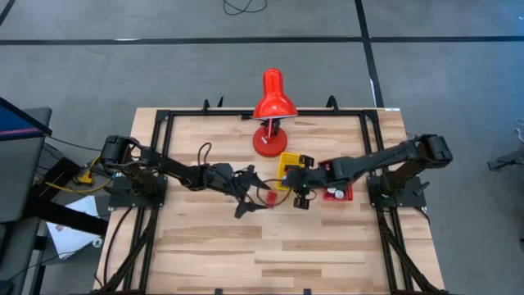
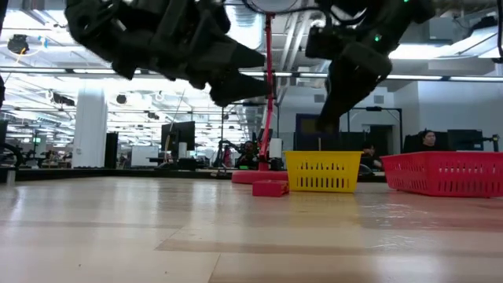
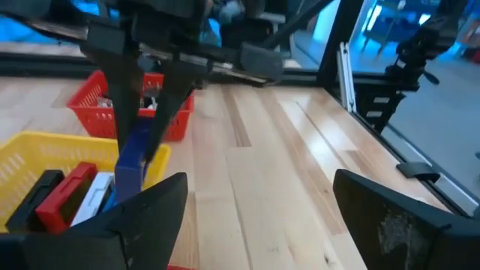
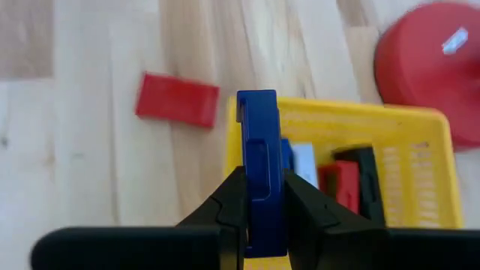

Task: Pick & Place Office items
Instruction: Put the blue digital clock into the yellow bin

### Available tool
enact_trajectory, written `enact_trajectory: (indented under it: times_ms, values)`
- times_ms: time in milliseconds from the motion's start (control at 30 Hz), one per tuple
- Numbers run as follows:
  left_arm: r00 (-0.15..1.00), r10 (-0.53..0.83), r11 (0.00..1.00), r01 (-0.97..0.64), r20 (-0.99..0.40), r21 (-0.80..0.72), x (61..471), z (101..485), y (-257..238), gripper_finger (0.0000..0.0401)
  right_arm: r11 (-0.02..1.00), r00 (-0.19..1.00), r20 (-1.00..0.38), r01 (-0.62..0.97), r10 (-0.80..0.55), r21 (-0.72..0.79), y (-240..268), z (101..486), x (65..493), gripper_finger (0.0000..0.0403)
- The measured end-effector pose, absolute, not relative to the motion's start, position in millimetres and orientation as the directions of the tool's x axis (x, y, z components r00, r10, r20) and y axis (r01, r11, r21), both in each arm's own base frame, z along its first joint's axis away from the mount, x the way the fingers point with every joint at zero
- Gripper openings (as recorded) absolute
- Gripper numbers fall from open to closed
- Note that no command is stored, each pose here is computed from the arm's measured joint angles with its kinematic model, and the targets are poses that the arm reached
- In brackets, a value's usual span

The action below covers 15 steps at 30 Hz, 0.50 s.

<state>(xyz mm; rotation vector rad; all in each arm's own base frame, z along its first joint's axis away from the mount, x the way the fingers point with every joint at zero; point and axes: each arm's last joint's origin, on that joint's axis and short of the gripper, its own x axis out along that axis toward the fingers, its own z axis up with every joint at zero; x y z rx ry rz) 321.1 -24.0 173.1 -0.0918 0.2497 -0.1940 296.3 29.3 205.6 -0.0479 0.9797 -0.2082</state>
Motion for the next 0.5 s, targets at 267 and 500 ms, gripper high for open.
enact_trajectory:
  times_ms: [267, 500]
  values:
    - [0.964, -0.194, 0.978, 0.176, -0.183, -0.114, 301.2, 157.7, -20.3, 0.0333, 0.991, 0.52, -0.848, 0.125, -0.101, -0.042, 7.2, 203.7, 297.2, 0.0049]
    - [0.964, -0.195, 0.978, 0.176, -0.182, -0.114, 299.5, 156.3, -20.2, 0.033, 0.992, 0.491, -0.87, 0.126, -0.049, 0.014, -0.6, 194.6, 300.8, 0.0049]
